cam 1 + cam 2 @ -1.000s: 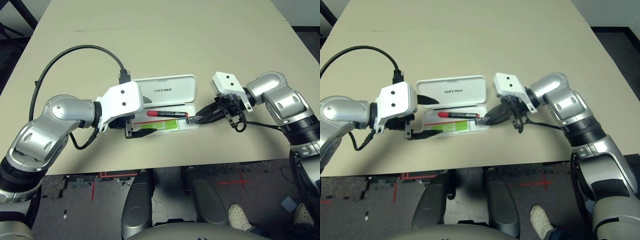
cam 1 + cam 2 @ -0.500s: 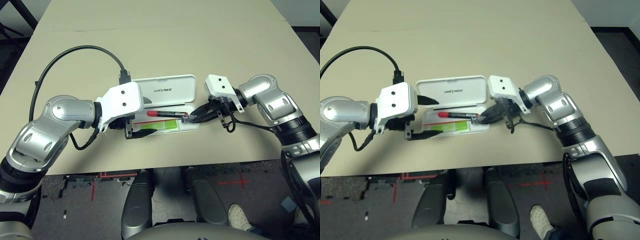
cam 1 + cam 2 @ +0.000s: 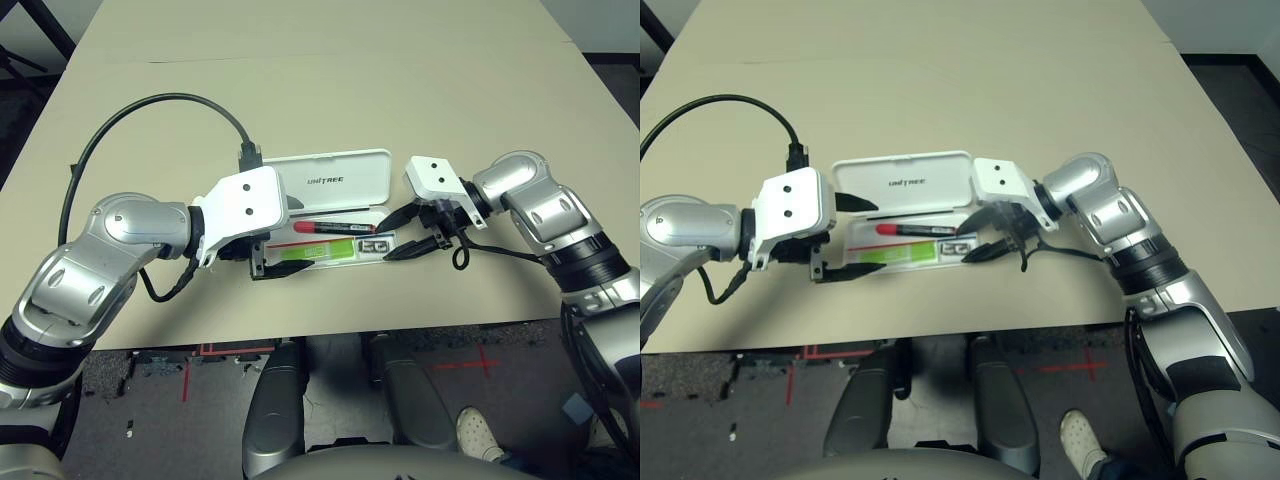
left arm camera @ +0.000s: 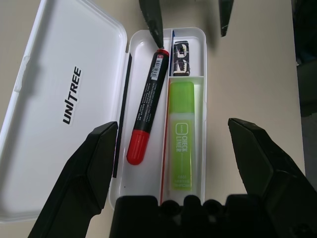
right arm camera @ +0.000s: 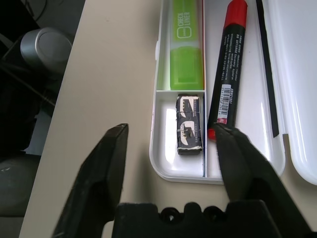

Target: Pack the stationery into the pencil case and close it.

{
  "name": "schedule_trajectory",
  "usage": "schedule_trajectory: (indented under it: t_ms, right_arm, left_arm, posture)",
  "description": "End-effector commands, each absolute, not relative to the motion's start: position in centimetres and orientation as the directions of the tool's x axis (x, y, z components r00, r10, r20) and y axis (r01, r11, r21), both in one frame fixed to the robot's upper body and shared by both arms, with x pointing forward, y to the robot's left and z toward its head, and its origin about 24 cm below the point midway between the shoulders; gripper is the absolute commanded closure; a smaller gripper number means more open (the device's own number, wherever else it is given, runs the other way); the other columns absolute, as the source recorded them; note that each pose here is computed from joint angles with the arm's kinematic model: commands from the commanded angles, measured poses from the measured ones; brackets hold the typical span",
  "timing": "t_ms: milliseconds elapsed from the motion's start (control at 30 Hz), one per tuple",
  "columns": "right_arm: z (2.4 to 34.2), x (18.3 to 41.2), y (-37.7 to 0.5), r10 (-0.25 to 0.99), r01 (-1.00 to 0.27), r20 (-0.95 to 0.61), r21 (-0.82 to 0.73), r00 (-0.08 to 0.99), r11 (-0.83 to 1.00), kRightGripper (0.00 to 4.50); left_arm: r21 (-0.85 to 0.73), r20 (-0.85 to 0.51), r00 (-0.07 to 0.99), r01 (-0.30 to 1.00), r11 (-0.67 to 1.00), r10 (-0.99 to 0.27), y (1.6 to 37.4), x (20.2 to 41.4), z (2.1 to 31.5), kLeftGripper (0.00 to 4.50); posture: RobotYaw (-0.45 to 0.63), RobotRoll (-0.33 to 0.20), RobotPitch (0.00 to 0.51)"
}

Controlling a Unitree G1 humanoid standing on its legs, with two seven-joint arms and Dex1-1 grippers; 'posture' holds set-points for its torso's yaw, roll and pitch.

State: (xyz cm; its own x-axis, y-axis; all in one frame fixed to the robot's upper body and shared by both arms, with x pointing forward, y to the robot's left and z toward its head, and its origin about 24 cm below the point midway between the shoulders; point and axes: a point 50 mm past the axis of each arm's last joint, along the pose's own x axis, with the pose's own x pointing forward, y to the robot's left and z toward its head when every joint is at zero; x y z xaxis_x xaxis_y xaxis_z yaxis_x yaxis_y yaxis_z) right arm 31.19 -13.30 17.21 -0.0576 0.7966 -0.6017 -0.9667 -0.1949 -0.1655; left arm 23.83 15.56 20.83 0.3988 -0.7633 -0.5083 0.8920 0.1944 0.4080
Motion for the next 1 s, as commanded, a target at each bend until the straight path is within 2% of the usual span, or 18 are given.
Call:
schedule_trajectory:
  t_ms: [33, 333, 433, 633, 800, 900, 1000]
  right_arm:
    - [17.4, 30.8, -13.2, 0.802, -0.961, -0.593, -0.172, -0.073, -0.215, 0.03]
    - [20.7, 30.3, -14.9, 0.892, -0.969, -0.448, -0.187, -0.062, -0.162, 0.03]
    - [21.5, 30.2, -16.3, 0.917, -0.98, -0.399, -0.184, 0.002, -0.079, 0.03]
    - [21.9, 29.6, -19.9, 0.892, -0.981, -0.422, -0.163, 0.164, 0.103, 0.03]
    - [22.2, 28.8, -20.9, 0.879, -0.97, -0.412, -0.151, 0.237, 0.191, 0.03]
    - [22.2, 28.4, -21.3, 0.878, -0.964, -0.399, -0.138, 0.263, 0.226, 0.0]
    - [22.2, 28.1, -21.6, 0.874, -0.958, -0.393, -0.135, 0.287, 0.254, 0.0]
  left_arm:
    - [0.401, -0.518, 0.38, 0.899, 0.175, -0.766, 15.4, 23.4, 20.7, 0.0]
    - [0.397, -0.524, 0.398, 0.896, 0.197, -0.753, 16.0, 23.6, 20.6, 0.0]
    - [0.399, -0.524, 0.424, 0.888, 0.227, -0.739, 16.7, 23.7, 20.6, 0.0]
    - [0.394, -0.526, 0.486, 0.867, 0.307, -0.698, 18.6, 24.2, 20.4, 0.0]
    - [0.375, -0.504, 0.569, 0.822, 0.428, -0.65, 20.7, 25.3, 20.4, 0.0]
    - [0.345, -0.494, 0.628, 0.776, 0.528, -0.601, 22.3, 26.5, 20.0, 0.65]
    - [0.324, -0.472, 0.675, 0.731, 0.601, -0.567, 23.4, 27.6, 19.8, 1.78]
  posture:
    - [0.11, 0.0, 0.256]
    - [0.11, 0.0, 0.251]
    - [0.1, 0.0, 0.248]
    - [0.08, 0.0, 0.244]
    - [0.06, 0.0, 0.24]
    - [0.05, 0.0, 0.236]
    - [0.03, 0.0, 0.232]
